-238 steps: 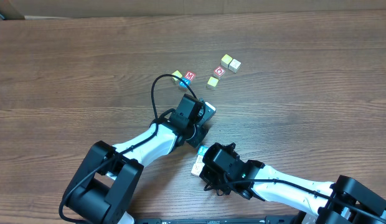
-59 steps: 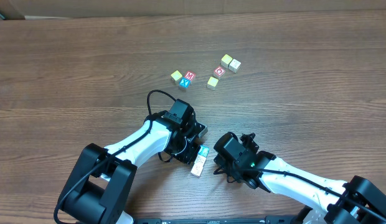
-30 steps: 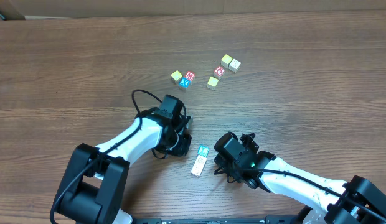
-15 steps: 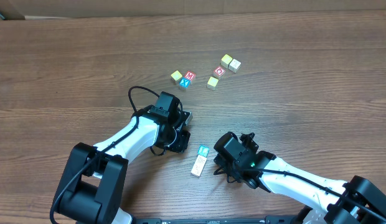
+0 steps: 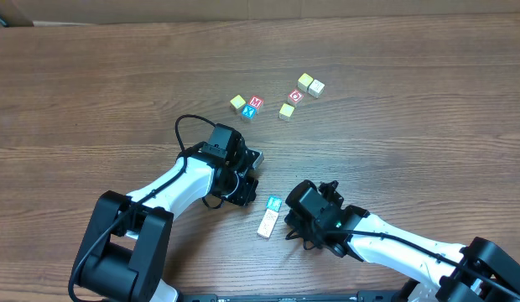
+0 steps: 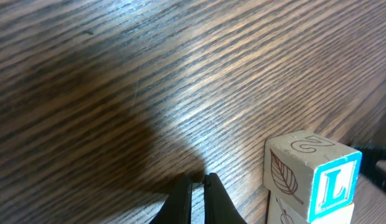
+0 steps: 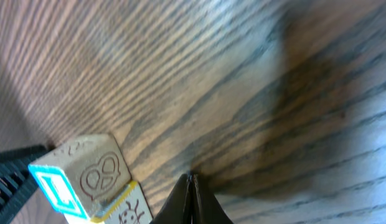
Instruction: Flip 5 blocks
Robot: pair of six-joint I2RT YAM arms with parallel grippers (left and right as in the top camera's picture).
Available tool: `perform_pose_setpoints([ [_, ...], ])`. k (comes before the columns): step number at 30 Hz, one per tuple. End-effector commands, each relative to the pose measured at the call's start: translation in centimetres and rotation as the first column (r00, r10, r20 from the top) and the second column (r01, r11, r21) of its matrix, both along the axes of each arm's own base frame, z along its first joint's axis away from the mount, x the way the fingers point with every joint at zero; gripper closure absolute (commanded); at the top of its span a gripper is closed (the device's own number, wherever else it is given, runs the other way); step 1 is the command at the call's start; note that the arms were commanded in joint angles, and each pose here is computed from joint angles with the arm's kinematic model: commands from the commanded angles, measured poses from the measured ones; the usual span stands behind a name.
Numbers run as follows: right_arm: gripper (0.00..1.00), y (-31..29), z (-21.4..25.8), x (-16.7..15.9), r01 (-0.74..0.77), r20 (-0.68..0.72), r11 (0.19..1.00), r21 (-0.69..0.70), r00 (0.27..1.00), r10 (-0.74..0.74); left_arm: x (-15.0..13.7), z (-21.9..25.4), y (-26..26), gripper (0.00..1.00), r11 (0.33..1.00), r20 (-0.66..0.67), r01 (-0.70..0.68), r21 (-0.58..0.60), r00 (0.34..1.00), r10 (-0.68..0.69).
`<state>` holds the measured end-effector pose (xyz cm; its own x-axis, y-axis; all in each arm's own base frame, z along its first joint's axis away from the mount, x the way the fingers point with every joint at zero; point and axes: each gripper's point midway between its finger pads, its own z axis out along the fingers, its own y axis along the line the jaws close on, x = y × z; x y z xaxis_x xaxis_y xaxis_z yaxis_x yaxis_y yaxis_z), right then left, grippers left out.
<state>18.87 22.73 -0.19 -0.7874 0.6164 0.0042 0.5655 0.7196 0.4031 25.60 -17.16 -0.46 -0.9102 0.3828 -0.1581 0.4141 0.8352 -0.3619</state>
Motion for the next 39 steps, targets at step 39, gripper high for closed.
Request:
perform_pose_setpoints([
  [39,0.96,-0.3,-0.7,-0.7,-0.015,-0.018,1.000,-0.017,1.000,0.015,-3.2,-1.5,-2.3,0.96,0.978,-0.036,0.186,-0.092,0.981,-0.190],
])
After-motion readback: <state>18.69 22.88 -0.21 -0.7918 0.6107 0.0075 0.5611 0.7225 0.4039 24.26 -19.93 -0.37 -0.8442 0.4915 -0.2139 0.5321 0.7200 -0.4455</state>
